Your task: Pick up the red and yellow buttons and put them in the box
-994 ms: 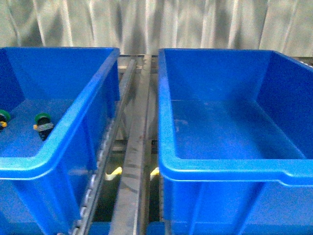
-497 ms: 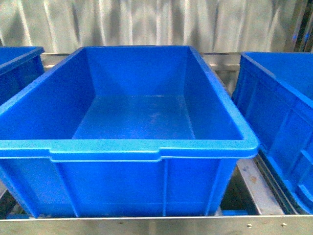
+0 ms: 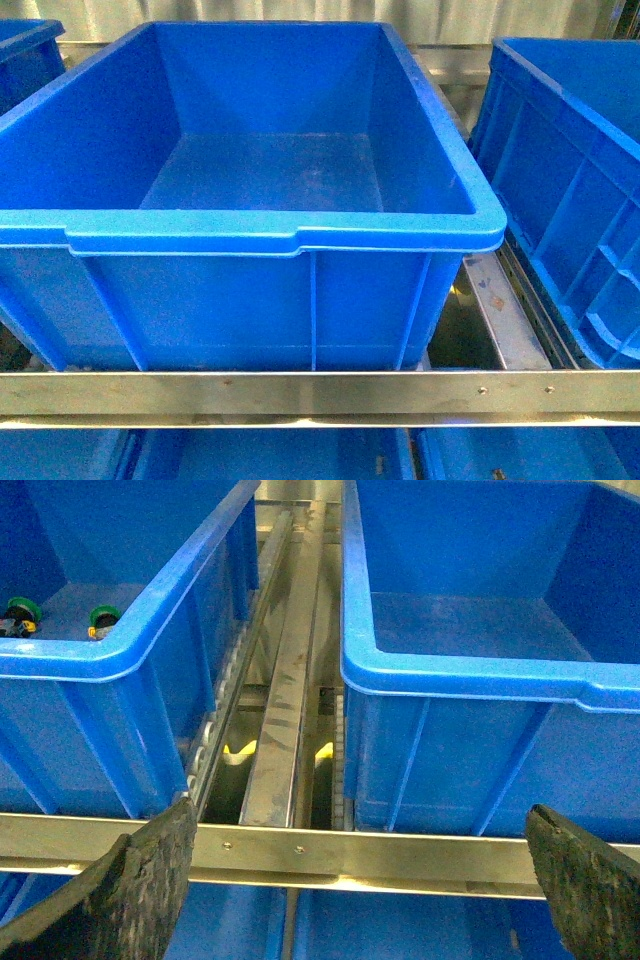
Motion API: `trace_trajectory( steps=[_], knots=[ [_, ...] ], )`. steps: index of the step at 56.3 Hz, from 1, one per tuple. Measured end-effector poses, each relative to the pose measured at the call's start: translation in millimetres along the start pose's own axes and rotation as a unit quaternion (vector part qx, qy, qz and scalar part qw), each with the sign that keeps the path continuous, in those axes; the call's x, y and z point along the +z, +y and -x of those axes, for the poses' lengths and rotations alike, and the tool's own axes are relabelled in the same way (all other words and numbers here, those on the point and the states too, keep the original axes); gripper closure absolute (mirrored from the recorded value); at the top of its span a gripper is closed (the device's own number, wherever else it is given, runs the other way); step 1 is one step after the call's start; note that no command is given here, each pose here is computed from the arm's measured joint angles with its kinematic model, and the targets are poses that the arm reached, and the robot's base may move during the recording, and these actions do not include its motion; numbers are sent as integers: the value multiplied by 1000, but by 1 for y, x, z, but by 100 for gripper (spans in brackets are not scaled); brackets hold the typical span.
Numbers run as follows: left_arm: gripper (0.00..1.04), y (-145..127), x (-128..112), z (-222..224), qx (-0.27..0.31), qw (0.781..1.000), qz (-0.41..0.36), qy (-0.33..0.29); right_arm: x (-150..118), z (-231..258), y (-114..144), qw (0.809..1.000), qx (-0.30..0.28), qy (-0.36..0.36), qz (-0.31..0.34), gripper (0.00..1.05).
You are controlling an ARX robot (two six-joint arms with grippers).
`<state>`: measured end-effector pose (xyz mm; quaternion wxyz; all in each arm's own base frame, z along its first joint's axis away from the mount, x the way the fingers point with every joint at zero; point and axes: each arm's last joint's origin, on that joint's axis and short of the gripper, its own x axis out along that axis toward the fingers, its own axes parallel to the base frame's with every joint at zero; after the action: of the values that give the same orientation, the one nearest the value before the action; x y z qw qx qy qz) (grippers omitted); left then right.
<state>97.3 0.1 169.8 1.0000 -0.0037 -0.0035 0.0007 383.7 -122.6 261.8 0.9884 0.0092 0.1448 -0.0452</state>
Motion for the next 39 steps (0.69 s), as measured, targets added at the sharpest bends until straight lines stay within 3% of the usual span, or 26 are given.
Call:
trace_trajectory(
  steps=[6, 21, 30, 39],
  knots=[
    [8, 0, 0, 0, 0, 1000, 0, 0, -4, -19, -11, 1000, -8, 15, 12, 77],
    [8, 0, 0, 0, 0, 1000, 0, 0, -10, -36, -15, 1000, -7, 20, 19, 37],
    [8, 0, 0, 0, 0, 1000, 0, 0, 5, 13, -4, 998, 39, -55, -10, 5],
    [8, 0, 0, 0, 0, 1000, 0, 0, 17, 68, 1, 991, 66, -110, -31, 6]
  ],
)
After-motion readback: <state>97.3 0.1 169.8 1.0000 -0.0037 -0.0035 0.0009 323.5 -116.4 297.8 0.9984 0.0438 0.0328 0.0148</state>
